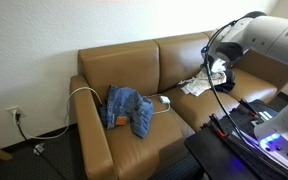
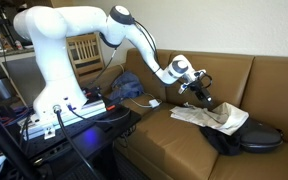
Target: Move the clothing to the left side of the sofa
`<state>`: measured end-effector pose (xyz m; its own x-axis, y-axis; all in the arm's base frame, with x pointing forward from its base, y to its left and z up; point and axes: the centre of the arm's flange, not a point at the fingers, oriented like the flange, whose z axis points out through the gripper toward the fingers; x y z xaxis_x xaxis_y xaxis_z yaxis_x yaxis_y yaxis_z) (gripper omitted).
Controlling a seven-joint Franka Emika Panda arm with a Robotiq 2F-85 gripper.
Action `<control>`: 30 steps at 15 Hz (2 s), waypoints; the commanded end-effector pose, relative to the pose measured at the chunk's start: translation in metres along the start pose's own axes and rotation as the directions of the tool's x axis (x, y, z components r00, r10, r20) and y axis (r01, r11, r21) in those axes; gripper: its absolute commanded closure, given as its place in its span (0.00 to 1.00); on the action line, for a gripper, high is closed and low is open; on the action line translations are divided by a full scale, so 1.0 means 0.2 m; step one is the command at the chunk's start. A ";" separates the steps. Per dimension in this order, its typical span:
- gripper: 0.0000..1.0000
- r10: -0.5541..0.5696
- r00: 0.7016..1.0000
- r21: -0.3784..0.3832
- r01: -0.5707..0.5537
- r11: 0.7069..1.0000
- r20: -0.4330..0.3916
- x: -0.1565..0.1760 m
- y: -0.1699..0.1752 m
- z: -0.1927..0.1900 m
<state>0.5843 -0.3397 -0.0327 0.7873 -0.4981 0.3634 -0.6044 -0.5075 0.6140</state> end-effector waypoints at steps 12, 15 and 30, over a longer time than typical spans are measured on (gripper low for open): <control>0.00 0.174 0.964 0.208 -0.215 0.954 0.201 0.12 -0.01 0.23; 0.00 0.170 0.954 0.257 -0.233 0.938 0.246 0.11 -0.01 0.37; 0.00 0.315 0.862 0.103 -0.382 0.918 0.397 -0.06 -0.13 0.82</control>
<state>0.5446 -0.3987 -0.1131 0.4811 -0.8446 0.2349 -0.8543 -0.3915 0.3420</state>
